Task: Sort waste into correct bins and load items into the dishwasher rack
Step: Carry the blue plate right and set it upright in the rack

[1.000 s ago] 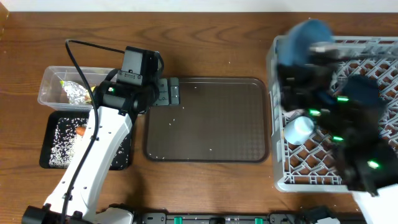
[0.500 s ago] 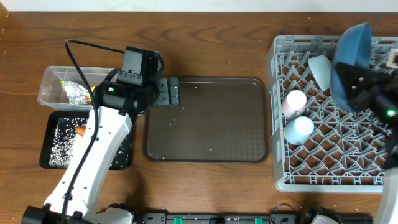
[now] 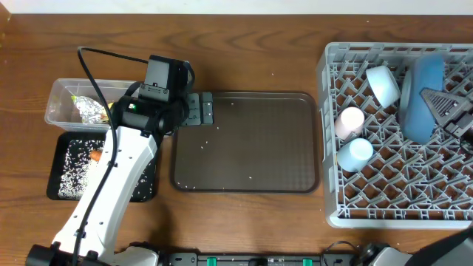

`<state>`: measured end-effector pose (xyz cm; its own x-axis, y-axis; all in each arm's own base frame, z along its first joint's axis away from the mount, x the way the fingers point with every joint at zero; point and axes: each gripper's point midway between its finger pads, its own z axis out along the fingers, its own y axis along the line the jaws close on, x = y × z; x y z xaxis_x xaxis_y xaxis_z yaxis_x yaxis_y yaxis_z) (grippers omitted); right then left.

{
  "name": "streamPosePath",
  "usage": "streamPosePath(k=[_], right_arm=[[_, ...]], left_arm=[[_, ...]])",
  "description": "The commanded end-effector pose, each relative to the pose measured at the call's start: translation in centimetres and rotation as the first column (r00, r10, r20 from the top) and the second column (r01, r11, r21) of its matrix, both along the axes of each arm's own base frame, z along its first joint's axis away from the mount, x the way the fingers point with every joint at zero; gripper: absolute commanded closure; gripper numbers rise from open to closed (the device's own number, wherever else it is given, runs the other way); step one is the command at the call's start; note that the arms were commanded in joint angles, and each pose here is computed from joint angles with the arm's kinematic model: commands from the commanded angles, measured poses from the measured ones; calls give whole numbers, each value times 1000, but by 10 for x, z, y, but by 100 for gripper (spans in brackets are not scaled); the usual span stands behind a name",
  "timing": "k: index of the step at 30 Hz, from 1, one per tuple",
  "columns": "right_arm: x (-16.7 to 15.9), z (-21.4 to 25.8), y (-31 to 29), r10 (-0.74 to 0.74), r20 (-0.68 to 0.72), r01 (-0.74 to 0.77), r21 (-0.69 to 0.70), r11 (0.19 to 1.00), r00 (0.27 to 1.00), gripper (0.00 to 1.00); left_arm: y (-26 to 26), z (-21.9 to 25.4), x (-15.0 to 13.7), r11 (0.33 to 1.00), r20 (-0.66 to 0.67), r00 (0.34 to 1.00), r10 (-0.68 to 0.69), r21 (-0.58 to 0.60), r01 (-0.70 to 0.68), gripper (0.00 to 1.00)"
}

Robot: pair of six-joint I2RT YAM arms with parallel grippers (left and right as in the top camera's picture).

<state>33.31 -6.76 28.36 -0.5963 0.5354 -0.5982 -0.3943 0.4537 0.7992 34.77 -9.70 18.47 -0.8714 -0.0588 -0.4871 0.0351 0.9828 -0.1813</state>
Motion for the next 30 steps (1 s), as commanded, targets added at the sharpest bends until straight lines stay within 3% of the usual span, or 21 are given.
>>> streamPosePath(k=[1, 20, 30], right_arm=[[0, -6, -4, 30, 61, -30, 11, 999, 998, 99], [-4, -47, -13, -15, 25, 14, 8, 1000, 1000, 99], [-26, -45, -73, -197, -110, 212, 153, 965, 974, 96]], left_arm=[[2, 10, 5, 1000, 30, 1000, 2, 8, -2, 0], [2, 10, 5, 1000, 30, 1000, 2, 8, -2, 0], [2, 10, 5, 1000, 30, 1000, 2, 8, -2, 0]])
